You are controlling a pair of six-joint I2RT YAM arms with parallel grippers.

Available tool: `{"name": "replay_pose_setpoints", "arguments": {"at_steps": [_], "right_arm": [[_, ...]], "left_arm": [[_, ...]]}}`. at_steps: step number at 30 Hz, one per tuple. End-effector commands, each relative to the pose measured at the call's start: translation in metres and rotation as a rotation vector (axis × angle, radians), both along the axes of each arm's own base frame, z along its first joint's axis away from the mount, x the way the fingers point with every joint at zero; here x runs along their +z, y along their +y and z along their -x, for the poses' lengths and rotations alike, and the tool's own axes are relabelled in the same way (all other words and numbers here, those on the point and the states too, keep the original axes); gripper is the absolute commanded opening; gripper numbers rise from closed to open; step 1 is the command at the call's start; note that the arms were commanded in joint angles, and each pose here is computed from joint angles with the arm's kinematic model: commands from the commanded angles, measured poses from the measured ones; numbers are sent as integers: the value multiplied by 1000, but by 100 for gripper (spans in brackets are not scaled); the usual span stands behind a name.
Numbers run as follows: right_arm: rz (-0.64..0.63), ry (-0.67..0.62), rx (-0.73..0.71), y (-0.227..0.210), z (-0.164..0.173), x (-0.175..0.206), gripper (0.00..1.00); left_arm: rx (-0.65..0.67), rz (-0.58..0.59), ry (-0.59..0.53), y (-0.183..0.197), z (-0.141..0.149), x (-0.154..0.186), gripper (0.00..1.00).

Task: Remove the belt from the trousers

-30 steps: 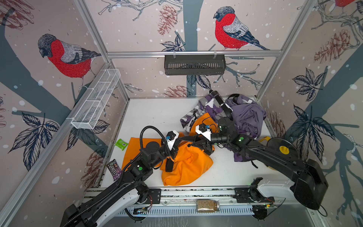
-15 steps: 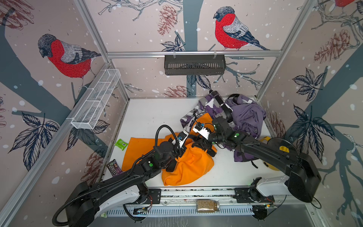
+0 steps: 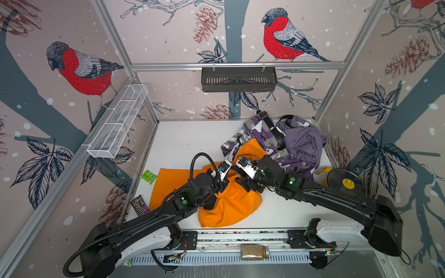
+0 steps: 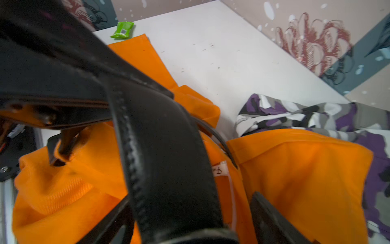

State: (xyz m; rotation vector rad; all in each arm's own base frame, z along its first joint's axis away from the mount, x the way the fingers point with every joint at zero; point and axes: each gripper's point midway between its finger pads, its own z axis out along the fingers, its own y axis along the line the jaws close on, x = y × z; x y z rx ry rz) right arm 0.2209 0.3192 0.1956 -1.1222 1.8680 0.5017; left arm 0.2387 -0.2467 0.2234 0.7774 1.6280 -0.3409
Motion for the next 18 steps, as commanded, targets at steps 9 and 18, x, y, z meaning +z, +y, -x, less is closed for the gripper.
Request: {"name": "replay_pose_setpoints", "arguments": {"at_steps": [9,18], "right_arm": [[-25,-76,45,8,-9,11,77],[-20,-104,25,5,-13,11,55]], "left_arm": [[33,31,-1,-1,-6,10,0],[52,11,19,1,-8,5,0]]}}
